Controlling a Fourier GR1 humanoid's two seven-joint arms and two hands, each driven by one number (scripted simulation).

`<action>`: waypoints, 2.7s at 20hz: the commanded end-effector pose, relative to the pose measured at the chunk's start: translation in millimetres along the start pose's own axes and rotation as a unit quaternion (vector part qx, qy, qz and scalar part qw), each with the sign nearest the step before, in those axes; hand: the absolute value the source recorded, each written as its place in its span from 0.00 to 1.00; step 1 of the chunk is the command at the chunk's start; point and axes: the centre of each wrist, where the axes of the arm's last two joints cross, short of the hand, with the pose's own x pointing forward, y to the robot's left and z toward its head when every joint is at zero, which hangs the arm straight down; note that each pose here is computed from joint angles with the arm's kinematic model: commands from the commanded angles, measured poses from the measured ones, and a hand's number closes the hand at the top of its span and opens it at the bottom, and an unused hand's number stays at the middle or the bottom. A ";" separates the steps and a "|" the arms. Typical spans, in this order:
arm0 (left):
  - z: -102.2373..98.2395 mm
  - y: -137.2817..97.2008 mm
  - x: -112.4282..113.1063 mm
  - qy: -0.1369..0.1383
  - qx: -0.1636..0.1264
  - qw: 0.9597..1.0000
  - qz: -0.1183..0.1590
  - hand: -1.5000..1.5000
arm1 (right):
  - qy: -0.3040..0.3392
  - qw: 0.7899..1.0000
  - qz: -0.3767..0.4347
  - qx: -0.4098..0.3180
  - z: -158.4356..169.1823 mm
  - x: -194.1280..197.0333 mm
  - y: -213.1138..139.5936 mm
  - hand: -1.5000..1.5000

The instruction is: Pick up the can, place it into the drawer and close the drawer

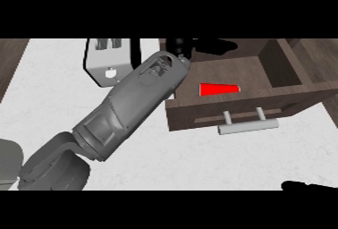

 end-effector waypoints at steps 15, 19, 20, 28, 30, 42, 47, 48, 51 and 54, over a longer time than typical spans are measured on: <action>-5.6 -2.4 23.5 -0.007 0.013 0.999 0.029 0.00 | -0.025 0.953 0.291 0.086 -8.6 -19.3 46.8 0.00; -4.5 -2.7 35.1 -0.011 0.008 0.999 0.043 0.00 | -0.017 0.933 0.348 0.091 -38.6 -34.1 75.3 0.00; -0.2 -10.0 46.0 -0.007 0.003 0.999 0.044 0.00 | 0.000 0.928 0.356 0.106 -48.8 -51.9 65.1 0.00; -7.6 13.4 58.3 -0.004 0.013 0.999 0.037 0.00 | 0.015 0.925 0.372 0.075 -46.9 -100.7 121.8 0.00; -19.8 48.8 38.6 -0.008 0.014 0.999 0.031 0.00 | 0.017 0.925 0.373 0.067 -63.4 -104.6 114.4 0.00; -1.5 81.9 41.0 0.004 -0.006 0.999 0.038 0.00 | 0.043 0.896 0.437 0.062 -79.8 -167.7 130.5 0.00; 2.1 114.6 25.2 0.009 0.001 1.000 0.026 0.00 | 0.040 0.891 0.452 0.026 -103.0 -174.8 121.1 0.00; -7.6 130.1 28.1 0.011 0.009 1.000 0.027 0.00 | 0.035 0.887 0.459 0.026 -102.0 -181.2 122.1 0.00; 0.7 128.1 26.6 0.013 0.012 0.999 0.030 0.00 | 0.019 0.893 0.449 -0.001 -117.7 -178.0 137.6 0.00; 6.5 151.0 12.7 0.024 0.008 1.000 0.010 0.00 | 0.027 0.889 0.456 -0.007 -146.0 -171.3 128.9 0.00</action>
